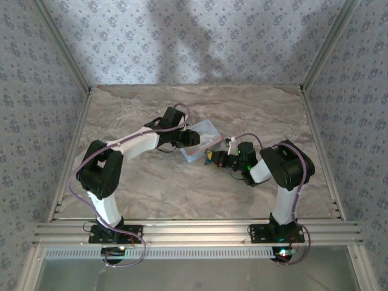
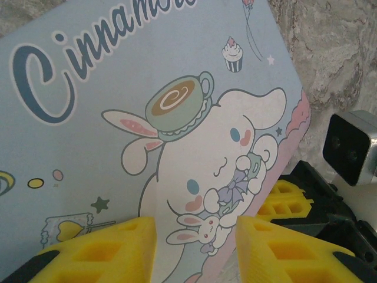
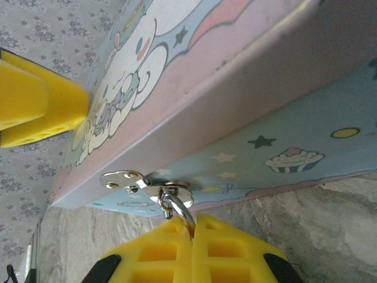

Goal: Unlock a padlock with a key

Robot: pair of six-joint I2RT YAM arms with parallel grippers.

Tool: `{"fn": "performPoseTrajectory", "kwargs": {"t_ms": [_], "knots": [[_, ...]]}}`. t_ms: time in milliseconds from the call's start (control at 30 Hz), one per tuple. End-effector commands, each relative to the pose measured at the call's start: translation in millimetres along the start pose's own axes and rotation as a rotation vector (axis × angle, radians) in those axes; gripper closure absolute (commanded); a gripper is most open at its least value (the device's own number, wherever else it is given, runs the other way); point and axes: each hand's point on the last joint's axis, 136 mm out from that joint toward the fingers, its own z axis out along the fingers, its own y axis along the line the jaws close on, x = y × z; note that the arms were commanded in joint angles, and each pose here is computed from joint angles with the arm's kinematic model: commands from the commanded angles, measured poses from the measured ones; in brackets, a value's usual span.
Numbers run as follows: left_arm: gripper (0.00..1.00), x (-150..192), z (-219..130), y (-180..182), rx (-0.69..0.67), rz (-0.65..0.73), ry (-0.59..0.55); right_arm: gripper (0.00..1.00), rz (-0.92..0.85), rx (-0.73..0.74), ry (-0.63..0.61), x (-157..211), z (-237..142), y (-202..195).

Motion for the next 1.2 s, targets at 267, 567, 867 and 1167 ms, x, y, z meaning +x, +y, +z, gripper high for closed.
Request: {"fn": "performPoseTrajectory", "kwargs": {"t_ms": [267, 567, 867, 1167], "knots": [[0.60, 27.4, 6.0, 26.8, -0.088, -0.035, 0.074, 0.98, 0.026, 0.000, -0.115, -31.8, -5.5, 14.4], [0.60, 29.3, 6.0, 27.2, -0.084, -0.036, 0.074, 0.99, 0.089, 0.033, -0.189, -49.6, -6.8, 10.6], [0.56, 22.0, -1.9, 24.8, -0.075, -0.043, 0.045, 0.99, 0.070, 0.086, -0.213, -53.8, -18.2, 6.4], [0.52, -16.1, -46.3, 2.1, -0.076, 0.053, -0.134, 0.99, 0.006, 0.177, -0.185, -57.0, -56.2, 20.5]]}}
